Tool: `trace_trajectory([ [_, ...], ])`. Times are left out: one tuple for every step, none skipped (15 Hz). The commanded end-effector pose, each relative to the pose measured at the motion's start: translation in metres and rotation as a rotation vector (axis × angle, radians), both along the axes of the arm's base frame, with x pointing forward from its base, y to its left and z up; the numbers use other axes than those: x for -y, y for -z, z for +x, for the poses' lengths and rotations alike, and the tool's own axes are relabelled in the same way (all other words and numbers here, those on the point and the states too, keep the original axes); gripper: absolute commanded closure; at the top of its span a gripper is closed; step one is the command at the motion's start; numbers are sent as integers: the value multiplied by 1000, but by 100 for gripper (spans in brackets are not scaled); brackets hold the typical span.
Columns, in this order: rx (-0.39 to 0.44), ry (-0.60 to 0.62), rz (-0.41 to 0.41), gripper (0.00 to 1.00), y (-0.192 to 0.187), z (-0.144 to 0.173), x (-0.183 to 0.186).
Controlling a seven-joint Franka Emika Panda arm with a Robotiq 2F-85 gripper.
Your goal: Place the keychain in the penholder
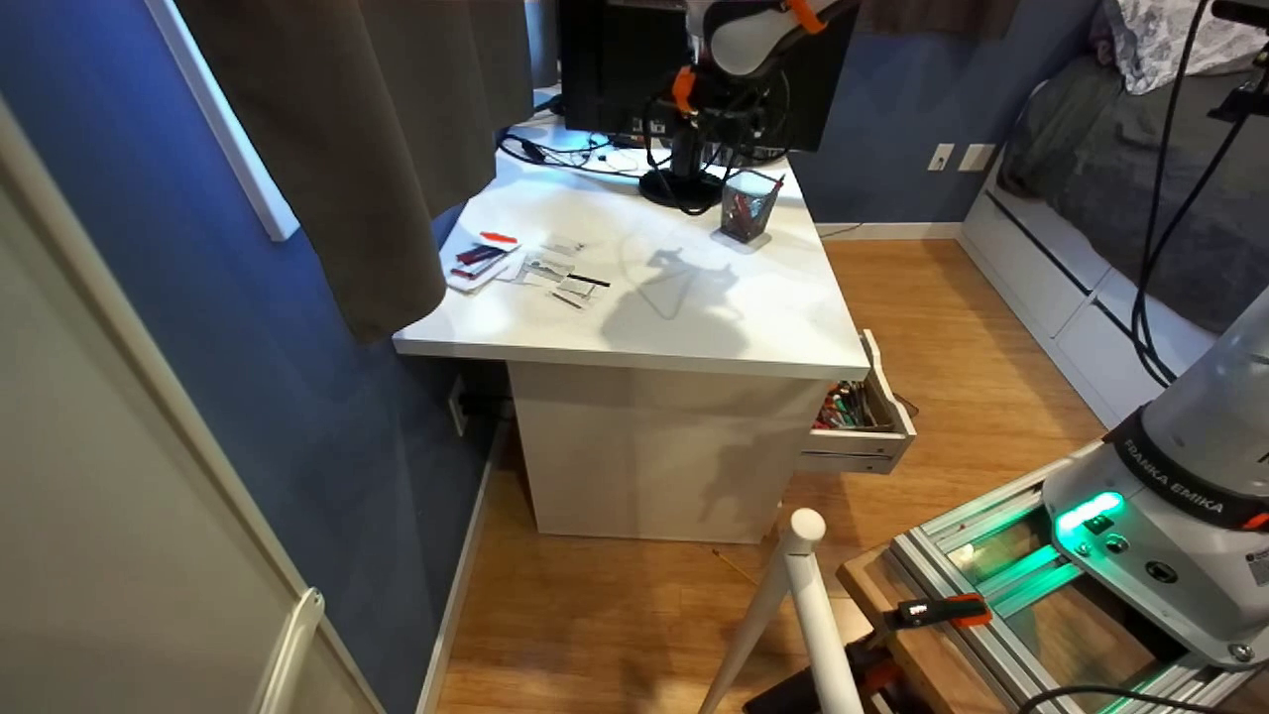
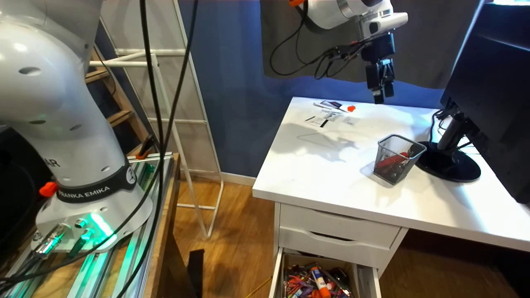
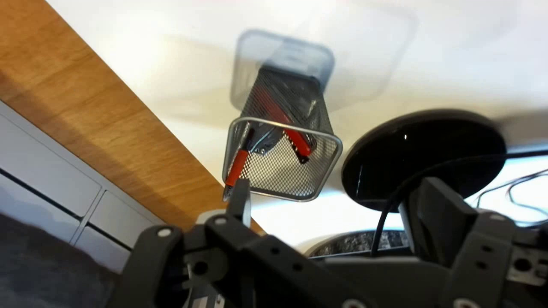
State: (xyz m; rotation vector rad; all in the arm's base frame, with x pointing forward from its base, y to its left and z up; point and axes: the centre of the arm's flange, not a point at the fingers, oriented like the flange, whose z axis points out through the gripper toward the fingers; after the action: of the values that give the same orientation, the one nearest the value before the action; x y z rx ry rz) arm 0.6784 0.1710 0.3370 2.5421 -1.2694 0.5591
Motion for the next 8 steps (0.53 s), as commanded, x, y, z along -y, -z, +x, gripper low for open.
trace_trajectory([
  [-139, -127, 69, 0, -49, -48, -2],
  [-164, -174, 85, 0, -59, -57, -3],
  [-185, -223, 100, 0, -67, -65, -2],
  [-205, -274, 117, 0, -75, -74, 0],
  [-222, -324, 130, 0, -82, -83, 4],
  [-235, -377, 142, 0, -87, -93, 8],
  [-252, -429, 152, 0, -91, -101, 13],
  [-272, -479, 158, 0, -92, -110, 19],
])
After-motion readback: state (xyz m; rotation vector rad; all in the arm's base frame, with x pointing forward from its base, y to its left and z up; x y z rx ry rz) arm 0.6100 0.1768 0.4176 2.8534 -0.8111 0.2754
